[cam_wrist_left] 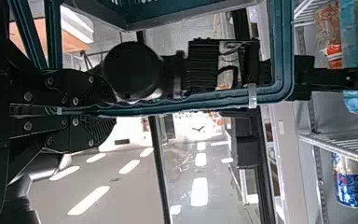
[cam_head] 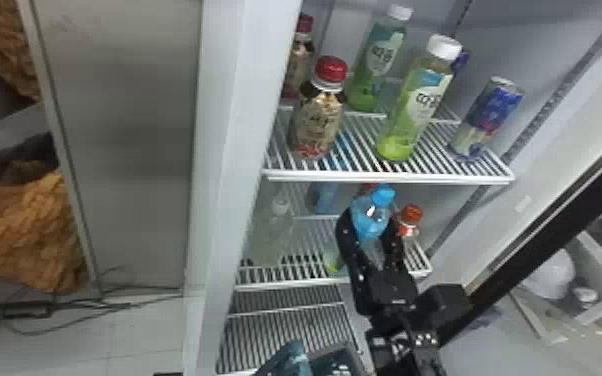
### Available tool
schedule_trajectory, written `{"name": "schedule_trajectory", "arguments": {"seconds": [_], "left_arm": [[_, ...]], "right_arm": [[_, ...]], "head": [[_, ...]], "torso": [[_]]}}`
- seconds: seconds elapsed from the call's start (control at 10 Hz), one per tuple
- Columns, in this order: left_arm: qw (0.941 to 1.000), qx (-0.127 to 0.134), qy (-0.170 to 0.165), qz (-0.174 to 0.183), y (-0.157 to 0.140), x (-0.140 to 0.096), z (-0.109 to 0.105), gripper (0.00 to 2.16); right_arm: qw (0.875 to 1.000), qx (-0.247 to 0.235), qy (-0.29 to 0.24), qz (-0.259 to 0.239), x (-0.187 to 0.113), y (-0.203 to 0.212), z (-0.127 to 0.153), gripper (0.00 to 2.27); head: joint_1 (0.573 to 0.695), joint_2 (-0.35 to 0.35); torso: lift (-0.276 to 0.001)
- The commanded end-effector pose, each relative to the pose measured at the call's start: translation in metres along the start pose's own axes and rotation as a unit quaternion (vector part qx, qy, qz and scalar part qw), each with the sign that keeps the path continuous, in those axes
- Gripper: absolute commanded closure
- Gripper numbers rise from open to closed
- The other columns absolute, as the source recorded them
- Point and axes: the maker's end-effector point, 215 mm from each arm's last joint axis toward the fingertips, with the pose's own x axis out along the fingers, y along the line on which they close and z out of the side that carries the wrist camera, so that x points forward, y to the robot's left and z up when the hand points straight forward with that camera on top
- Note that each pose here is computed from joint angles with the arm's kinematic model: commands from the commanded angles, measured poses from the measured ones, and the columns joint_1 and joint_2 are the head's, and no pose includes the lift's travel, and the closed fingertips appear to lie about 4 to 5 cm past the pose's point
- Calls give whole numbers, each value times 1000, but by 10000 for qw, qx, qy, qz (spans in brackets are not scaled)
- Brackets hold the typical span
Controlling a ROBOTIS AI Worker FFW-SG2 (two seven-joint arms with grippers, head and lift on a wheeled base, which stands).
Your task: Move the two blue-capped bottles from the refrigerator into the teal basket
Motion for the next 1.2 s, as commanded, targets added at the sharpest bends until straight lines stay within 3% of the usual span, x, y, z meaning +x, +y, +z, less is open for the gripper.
{"name": "schedule_trajectory", "arguments": {"seconds": [0.0,0.7,1.1], "left_arm": [[10000,-2,3,2,0,0,0,1090],[10000,-1,-4,-1,0,0,0,1090],[10000,-5,12,6,0,-1,-1,1090]], "right_arm": [[9999,114,90,58,-14,5,2,593],[9982,383,348,290,-65,26,42,593],[9936,497,707,725,-92,54,73,593]], "head": [[695,-350],[695,-350],[695,-350]], "torso": [[-152],[-152],[-152]]}}
